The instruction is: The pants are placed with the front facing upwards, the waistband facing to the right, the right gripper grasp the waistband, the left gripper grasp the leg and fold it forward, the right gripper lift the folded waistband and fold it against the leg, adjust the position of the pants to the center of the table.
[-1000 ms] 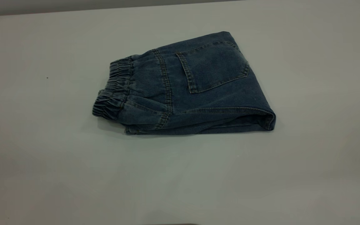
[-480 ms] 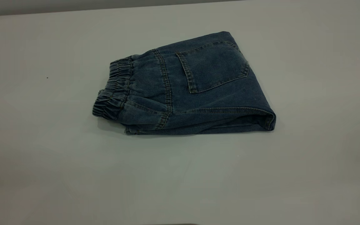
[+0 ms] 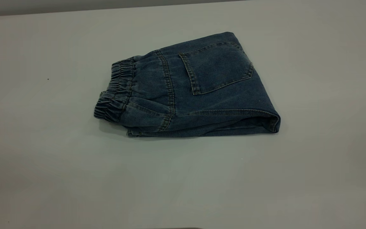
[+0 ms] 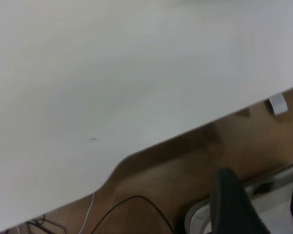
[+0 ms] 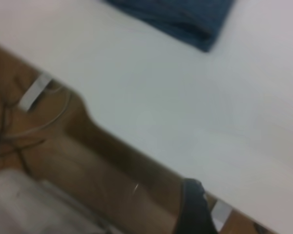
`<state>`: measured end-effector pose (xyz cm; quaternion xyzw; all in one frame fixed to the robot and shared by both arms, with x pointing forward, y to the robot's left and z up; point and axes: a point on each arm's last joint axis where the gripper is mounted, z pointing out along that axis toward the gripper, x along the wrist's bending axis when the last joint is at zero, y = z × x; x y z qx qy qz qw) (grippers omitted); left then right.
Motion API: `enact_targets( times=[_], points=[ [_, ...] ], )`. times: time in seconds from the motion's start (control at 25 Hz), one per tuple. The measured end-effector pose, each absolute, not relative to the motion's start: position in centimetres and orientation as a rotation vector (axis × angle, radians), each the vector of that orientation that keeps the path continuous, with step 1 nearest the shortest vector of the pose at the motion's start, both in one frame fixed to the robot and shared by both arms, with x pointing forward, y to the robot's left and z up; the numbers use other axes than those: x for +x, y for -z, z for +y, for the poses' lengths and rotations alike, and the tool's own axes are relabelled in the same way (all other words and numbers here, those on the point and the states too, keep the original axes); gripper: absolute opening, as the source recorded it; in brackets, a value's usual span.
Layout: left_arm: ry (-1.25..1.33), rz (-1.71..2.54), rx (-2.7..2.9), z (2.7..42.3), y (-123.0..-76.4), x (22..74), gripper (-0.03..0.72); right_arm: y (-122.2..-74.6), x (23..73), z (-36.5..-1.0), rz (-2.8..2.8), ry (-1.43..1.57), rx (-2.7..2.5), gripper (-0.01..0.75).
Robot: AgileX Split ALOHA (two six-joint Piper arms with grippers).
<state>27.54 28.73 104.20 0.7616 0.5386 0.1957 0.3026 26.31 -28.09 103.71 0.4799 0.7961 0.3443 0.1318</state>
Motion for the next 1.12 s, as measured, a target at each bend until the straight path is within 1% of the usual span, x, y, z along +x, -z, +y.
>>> enact_targets(
  times=[0.28, 0.48, 0.6, 0.88, 1.12],
  points=[
    [-0.622, 1.687, 1.848, 29.7, -104.2, 27.7, 0.286, -103.8, 26.3, -29.6, 1.801, -0.883, 1.800, 0.421],
    [-0.691, 1.787, 1.738, 30.1, -104.3, 27.3, 0.286, -104.0, 24.0, -30.1, 1.528, -0.957, 1.804, 0.421],
    [-0.745, 1.772, 1.680, 30.2, -104.5, 26.4, 0.286, -104.0, 23.2, -30.2, 1.477, -0.985, 1.784, 0.421],
    [-0.882, 1.629, 1.542, 30.2, -104.6, 23.1, 0.286, -104.0, 23.2, -30.1, 1.479, -0.987, 1.784, 0.421],
    [-0.880, 1.629, 1.542, 30.2, -104.5, 22.9, 0.286, -104.0, 23.2, -30.1, 1.479, -0.988, 1.784, 0.421]
  ],
)
